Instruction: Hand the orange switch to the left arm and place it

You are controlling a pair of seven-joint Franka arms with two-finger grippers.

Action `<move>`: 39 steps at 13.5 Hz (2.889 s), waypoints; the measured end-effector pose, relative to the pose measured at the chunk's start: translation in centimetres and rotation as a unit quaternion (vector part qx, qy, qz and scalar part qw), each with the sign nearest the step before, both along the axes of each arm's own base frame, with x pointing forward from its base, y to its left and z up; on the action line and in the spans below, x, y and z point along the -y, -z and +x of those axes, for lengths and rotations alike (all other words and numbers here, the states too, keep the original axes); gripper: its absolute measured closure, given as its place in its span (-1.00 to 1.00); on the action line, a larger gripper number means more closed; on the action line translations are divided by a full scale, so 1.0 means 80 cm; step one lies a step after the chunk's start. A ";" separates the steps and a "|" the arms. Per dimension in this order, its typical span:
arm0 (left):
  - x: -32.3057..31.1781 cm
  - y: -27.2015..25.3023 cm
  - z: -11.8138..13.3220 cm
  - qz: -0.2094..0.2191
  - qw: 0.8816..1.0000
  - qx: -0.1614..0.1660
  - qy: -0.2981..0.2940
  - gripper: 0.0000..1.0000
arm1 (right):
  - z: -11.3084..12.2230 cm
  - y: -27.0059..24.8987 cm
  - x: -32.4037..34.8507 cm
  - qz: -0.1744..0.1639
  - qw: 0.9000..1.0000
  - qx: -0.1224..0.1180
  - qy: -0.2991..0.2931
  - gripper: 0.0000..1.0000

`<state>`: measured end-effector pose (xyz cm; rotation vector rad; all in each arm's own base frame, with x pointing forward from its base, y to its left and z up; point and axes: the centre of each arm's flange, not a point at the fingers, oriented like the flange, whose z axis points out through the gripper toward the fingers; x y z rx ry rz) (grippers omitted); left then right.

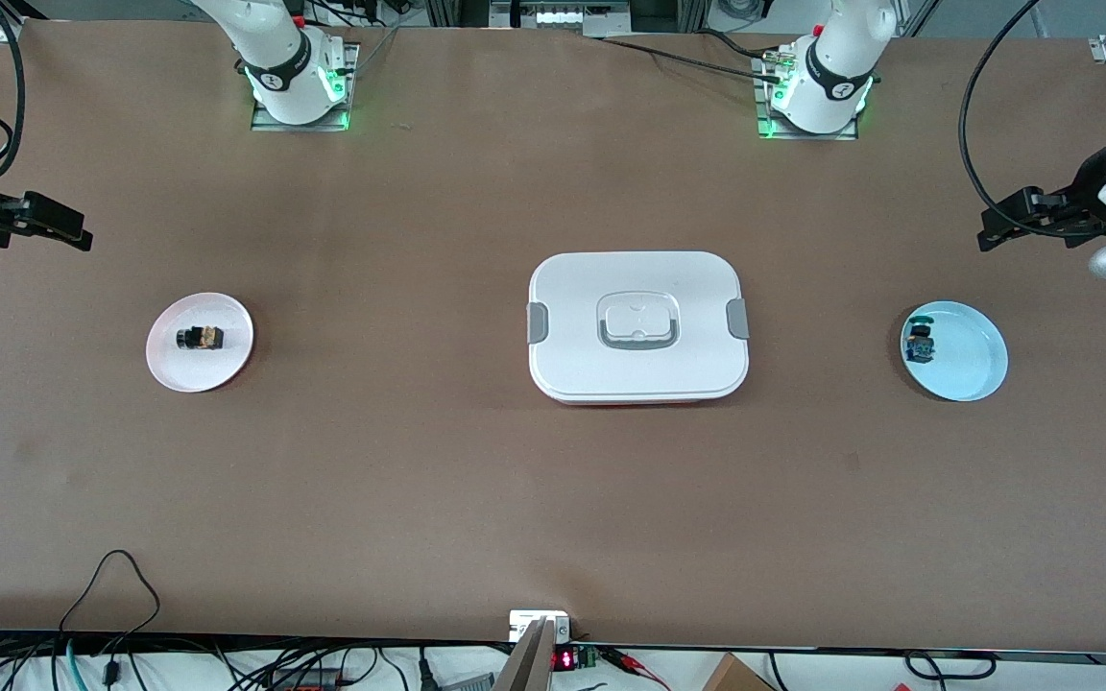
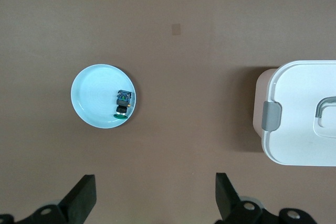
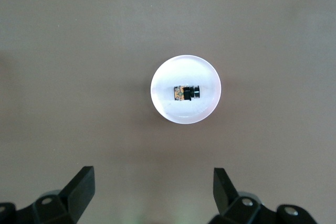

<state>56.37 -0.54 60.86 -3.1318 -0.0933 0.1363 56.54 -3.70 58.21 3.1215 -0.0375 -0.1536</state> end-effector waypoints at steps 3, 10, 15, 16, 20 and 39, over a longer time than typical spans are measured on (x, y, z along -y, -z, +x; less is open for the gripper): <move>0.000 0.001 0.001 0.000 1.000 -0.001 0.000 -1.00 | 0.000 0.000 -0.002 0.004 1.000 -0.001 0.000 -1.00; 0.000 0.004 0.002 0.000 1.000 -0.003 0.000 -1.00 | 0.005 0.005 -0.003 0.010 1.000 0.002 0.001 -1.00; 0.000 0.009 0.005 -0.001 1.000 -0.007 0.000 -1.00 | 0.032 0.056 -0.006 0.009 1.000 -0.015 -0.001 -1.00; 0.000 0.010 0.005 -0.001 1.000 -0.007 0.000 -1.00 | 0.038 0.071 -0.007 0.008 1.000 -0.021 -0.001 -1.00; 0.000 0.010 0.005 -0.001 1.000 -0.007 0.000 -1.00 | 0.054 0.108 0.019 0.006 0.999 -0.030 0.016 -1.00; -0.003 0.014 0.006 -0.001 1.000 -0.010 -0.002 -1.00 | 0.067 0.366 0.046 -0.039 0.999 -0.008 -0.002 -1.00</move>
